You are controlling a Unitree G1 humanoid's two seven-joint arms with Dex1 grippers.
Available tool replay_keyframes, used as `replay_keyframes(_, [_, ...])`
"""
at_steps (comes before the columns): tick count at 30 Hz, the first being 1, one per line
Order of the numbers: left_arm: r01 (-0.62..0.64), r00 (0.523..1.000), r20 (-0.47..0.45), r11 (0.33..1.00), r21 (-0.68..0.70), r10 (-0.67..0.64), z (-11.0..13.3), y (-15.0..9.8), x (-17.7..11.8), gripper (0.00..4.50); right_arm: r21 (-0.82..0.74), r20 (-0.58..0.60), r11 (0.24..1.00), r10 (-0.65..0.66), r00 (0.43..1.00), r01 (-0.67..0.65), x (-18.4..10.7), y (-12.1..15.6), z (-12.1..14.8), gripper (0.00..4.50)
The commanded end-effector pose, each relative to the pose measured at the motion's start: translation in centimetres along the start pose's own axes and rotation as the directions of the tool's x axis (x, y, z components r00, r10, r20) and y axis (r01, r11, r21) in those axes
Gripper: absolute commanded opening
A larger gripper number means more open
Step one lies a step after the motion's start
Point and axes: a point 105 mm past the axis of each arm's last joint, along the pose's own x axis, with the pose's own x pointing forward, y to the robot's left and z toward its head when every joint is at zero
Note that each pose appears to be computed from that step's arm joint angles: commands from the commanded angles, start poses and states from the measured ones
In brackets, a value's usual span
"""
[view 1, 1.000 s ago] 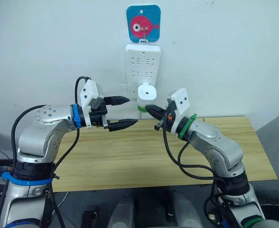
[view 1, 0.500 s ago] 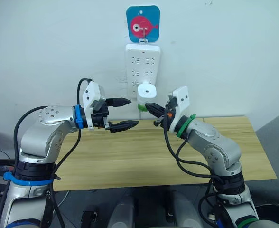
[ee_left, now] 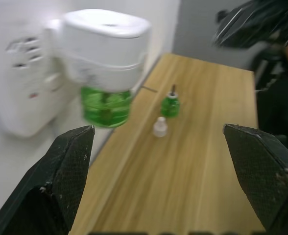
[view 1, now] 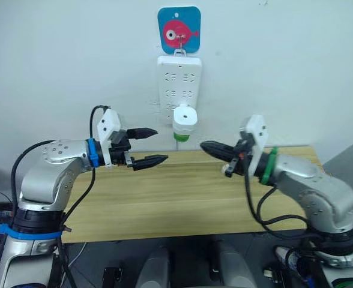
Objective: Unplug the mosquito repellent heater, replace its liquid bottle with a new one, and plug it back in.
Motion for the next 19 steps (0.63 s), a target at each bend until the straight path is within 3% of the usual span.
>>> replay_keyframes(1, [-0.059,0.998,-0.004,0.998,0.037,0.06,1.4,0.6,-1.8,4.5,-0.067,0.043,0.997,0.029,0.999,-0.026,-1.9,-0.2,2.6,1.26])
replay_keyframes(5, [-0.11,0.994,0.009,0.994,0.017,0.11,2.8,1.3,-3.7,4.5,-0.116,0.032,0.992,0.052,0.998,-0.048,-2.7,-0.1,3.6,2.66])
replay_keyframes(10, [-0.155,0.987,-0.029,0.987,0.031,0.156,2.7,2.0,-5.5,4.5,-0.145,0.003,0.987,0.067,0.998,-0.066,-3.0,-0.1,3.7,4.41])
replay_keyframes(19, [-0.179,0.984,-0.014,0.982,0.062,0.18,2.7,2.6,-5.6,4.5,-0.148,0.006,0.989,0.019,1.0,-0.018,-2.8,-1.2,3.4,4.46])
